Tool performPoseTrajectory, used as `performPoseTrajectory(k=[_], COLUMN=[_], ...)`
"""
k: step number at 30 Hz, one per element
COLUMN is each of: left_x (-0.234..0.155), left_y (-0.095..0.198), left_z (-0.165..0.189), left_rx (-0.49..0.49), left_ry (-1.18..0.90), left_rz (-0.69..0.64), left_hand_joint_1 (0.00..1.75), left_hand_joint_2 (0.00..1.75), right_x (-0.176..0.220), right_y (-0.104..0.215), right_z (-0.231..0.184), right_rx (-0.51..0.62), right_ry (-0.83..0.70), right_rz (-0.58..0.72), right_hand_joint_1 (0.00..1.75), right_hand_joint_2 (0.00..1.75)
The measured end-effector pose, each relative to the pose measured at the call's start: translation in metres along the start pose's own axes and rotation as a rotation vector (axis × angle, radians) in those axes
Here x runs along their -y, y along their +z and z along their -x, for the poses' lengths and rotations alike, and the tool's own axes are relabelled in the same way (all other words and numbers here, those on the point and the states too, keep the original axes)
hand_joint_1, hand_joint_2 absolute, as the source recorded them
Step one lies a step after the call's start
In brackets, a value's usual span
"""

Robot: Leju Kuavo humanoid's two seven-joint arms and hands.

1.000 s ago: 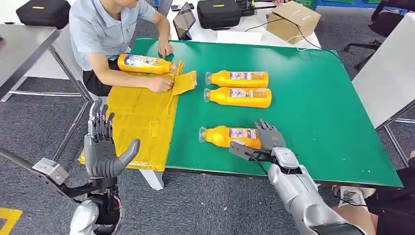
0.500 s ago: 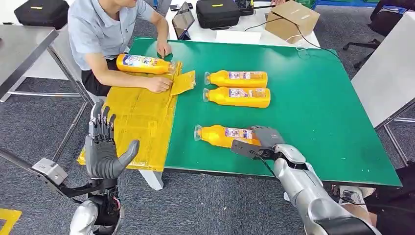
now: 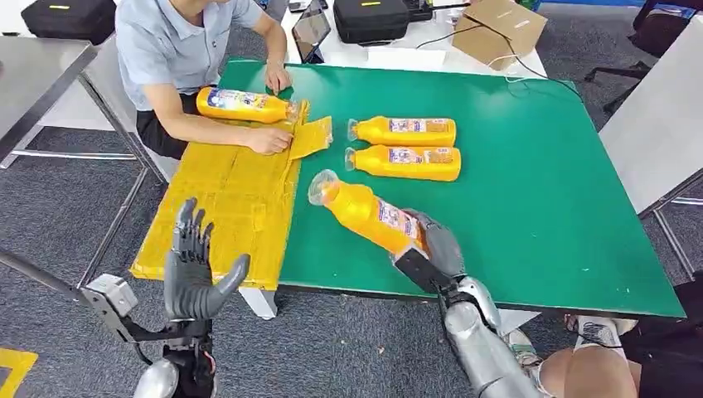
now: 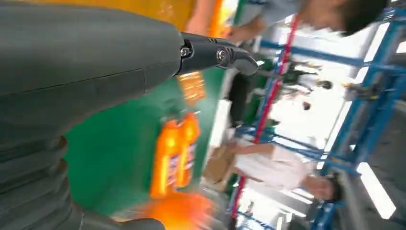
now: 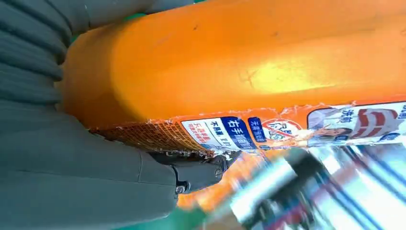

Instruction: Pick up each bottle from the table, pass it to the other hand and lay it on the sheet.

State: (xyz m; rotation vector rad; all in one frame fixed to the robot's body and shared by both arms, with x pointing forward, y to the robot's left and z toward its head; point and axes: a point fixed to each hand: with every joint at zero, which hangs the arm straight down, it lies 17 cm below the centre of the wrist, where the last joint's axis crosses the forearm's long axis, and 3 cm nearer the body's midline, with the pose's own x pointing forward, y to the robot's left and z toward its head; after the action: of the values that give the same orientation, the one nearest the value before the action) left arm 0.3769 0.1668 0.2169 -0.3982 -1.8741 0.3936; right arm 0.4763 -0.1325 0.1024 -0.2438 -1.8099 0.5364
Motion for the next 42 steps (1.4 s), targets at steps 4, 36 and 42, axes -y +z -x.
performPoseTrajectory(k=[4, 36, 42], left_x=[0.016, 0.083, 0.101], left_y=[0.016, 0.012, 0.018], left_z=[0.014, 0.027, 0.027], left_rx=[-0.027, -0.083, -0.108], left_ry=[-0.006, 0.189, 0.257], left_rz=[0.05, 0.261, 0.346], left_hand_joint_1=[0.0, 0.0, 0.17], left_hand_joint_2=[1.75, 1.75, 1.75], right_x=[0.035, -0.126, -0.132], right_y=[0.007, 0.039, 0.036], right_z=[-0.056, -0.159, -0.155], right_rx=[0.129, 0.357, 0.342], right_ry=[-0.103, -0.112, -0.146], right_rz=[0.205, -0.235, -0.265], right_hand_joint_1=[1.75, 1.75, 1.75], right_hand_joint_2=[1.75, 1.75, 1.75])
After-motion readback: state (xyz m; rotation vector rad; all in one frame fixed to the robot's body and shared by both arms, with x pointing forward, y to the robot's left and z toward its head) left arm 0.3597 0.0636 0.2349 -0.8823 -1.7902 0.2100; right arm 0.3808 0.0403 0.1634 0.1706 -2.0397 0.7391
